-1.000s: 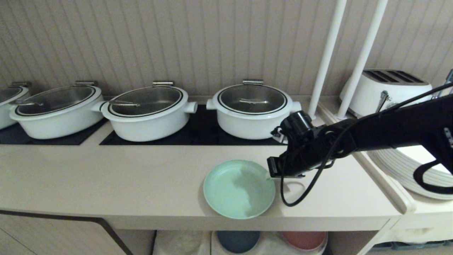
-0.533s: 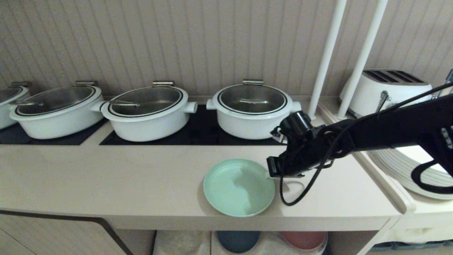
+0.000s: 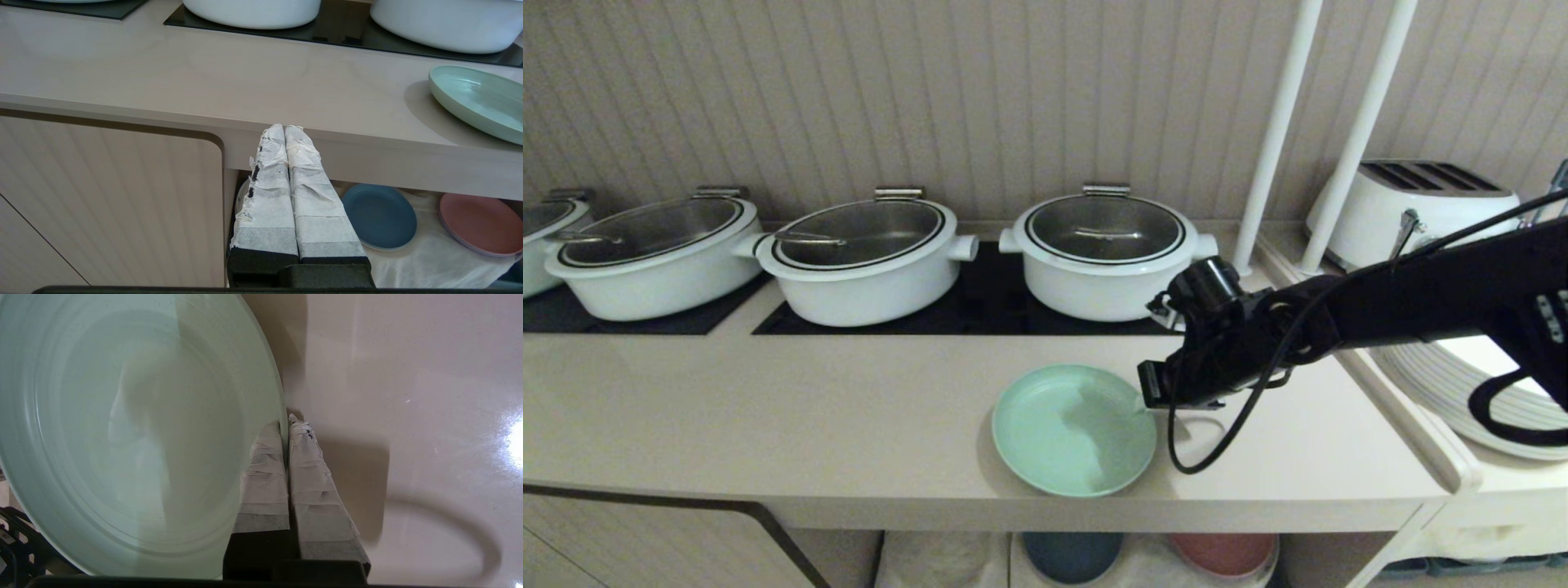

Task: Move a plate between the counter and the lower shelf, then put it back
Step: Put the plate

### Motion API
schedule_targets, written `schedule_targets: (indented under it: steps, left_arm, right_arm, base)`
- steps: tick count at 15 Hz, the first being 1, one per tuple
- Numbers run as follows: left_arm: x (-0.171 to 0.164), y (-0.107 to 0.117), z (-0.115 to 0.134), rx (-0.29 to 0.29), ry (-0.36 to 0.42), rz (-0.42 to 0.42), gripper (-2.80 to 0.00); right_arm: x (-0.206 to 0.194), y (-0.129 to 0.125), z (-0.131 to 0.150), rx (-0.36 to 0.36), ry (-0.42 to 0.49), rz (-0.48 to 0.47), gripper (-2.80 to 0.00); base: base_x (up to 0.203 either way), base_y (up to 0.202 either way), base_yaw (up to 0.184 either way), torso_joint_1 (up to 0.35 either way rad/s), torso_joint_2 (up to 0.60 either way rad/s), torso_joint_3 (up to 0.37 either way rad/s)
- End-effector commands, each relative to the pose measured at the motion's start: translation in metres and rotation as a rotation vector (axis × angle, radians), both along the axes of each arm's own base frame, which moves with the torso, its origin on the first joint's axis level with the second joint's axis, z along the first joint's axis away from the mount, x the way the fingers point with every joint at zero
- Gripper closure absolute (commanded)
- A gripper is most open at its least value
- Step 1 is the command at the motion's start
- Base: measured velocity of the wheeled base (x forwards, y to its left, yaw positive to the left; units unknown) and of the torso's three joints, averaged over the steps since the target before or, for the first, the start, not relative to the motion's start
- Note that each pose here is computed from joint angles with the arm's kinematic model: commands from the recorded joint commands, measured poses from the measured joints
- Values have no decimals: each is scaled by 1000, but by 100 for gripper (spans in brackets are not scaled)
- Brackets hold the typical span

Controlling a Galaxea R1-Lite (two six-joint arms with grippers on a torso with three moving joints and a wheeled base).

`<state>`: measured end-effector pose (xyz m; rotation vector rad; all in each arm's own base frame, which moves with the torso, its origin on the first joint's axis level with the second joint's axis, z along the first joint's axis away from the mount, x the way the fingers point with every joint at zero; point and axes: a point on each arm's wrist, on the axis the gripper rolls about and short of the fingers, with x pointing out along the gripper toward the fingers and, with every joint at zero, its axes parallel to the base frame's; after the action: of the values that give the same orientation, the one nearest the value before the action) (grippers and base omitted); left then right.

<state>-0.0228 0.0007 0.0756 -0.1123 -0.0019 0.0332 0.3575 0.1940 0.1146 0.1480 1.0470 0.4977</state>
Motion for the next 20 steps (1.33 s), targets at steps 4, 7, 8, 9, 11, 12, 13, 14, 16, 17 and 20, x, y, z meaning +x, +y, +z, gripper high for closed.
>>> schedule_targets:
  steps: [4, 7, 8, 9, 11, 12, 13, 14, 16, 17, 20]
  left_arm:
    - [0, 0, 0, -1, -1, 1, 0]
    - [0, 0, 0, -1, 0, 1, 0]
    - [0, 0, 0, -1, -1, 1, 0]
    - [0, 0, 0, -1, 0, 1, 0]
    - [0, 0, 0, -1, 0, 1, 0]
    - [0, 0, 0, -1, 0, 1, 0]
    - [0, 0, 0, -1, 0, 1, 0]
    - [0, 0, 0, -1, 0, 1, 0]
    - [0, 0, 0, 0, 0, 1, 0]
    - [0, 0, 0, -1, 0, 1, 0]
    - [0, 0, 0, -1, 0, 1, 0]
  right_arm:
    - [3, 0, -2, -2, -23, -13, -280]
    - [6, 3, 3, 34, -33, -50, -280]
    - [6, 3, 4, 36, -32, -55, -280]
    - [6, 3, 4, 37, -33, -56, -280]
    - [5, 1, 9, 41, -40, -58, -280]
    - [4, 1, 12, 44, -44, -58, -280]
    - [2, 0, 16, 47, -50, -58, -280]
    - [-1, -2, 21, 50, -56, -58, -280]
    - [-8, -8, 30, 48, -53, -64, -280]
    - [-11, -11, 35, 49, -55, -64, -280]
    - [-26, -22, 50, 57, -73, -73, -280]
  base:
    - [0, 0, 0, 0, 0, 0]
    - [0, 0, 0, 0, 0, 0]
    - [0, 0, 0, 0, 0, 0]
    - [0, 0, 0, 0, 0, 0]
    - [0, 0, 0, 0, 0, 0]
    - [0, 0, 0, 0, 0, 0]
    - [0, 0, 0, 0, 0, 0]
    - [0, 0, 0, 0, 0, 0]
    - [0, 0, 0, 0, 0, 0]
    - [0, 0, 0, 0, 0, 0]
    - [0, 0, 0, 0, 0, 0]
